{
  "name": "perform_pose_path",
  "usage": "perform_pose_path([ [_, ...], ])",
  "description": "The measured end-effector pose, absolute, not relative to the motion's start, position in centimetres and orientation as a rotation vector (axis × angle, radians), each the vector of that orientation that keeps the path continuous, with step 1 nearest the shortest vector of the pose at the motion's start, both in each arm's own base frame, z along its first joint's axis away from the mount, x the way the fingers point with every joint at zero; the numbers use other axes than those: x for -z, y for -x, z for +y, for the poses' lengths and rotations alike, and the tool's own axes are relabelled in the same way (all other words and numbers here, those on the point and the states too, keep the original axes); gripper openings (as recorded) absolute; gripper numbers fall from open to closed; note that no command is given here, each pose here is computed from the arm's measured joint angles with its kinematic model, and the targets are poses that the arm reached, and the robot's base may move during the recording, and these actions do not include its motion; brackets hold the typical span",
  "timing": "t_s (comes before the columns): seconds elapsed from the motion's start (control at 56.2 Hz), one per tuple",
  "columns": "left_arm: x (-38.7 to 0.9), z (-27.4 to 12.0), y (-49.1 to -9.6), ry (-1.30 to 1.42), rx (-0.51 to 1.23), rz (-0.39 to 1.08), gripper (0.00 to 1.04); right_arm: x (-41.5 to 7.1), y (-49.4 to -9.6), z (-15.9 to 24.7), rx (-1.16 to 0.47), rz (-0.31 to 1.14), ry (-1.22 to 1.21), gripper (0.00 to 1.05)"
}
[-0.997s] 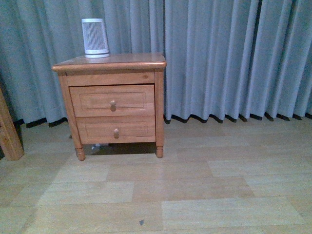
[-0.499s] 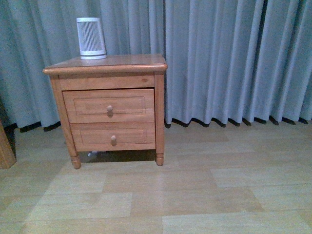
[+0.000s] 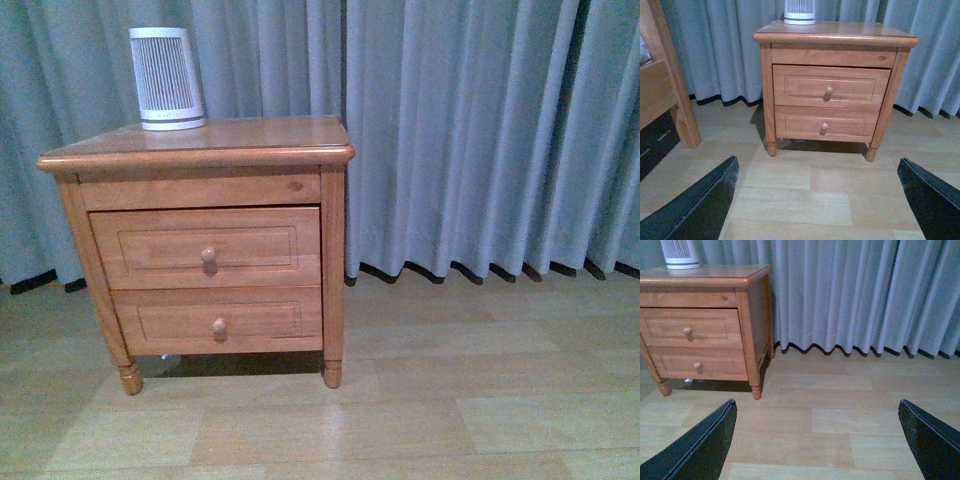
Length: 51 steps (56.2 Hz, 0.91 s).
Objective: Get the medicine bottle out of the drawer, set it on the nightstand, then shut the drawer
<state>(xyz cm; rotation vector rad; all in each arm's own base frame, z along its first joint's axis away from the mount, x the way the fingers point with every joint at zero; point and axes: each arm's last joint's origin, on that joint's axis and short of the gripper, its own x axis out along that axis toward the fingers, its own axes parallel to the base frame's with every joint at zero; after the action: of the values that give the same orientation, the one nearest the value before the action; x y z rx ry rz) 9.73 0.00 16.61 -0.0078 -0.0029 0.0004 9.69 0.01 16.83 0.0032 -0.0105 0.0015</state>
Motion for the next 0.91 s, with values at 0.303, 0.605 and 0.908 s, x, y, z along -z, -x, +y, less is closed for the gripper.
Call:
perform_pose_path([
  [0.303, -16.6, 0.0, -9.7, 0.007, 0.000, -0.003, 0.98, -16.8, -9.7, 0.0, -0.002, -0.010, -0.003, 0.98],
  [0.605, -16.6, 0.0, -9.7, 0.007, 0.000, -0.003, 0.98, -16.8, -9.7, 0.0, -0.001, -0.010, -0.003, 0.98],
  [0.908, -27.0, 0.0, -16.1, 0.238, 0.225, 0.144, 0.98, -16.8, -9.7, 0.0, -0.001, -0.010, -0.003, 0.98],
])
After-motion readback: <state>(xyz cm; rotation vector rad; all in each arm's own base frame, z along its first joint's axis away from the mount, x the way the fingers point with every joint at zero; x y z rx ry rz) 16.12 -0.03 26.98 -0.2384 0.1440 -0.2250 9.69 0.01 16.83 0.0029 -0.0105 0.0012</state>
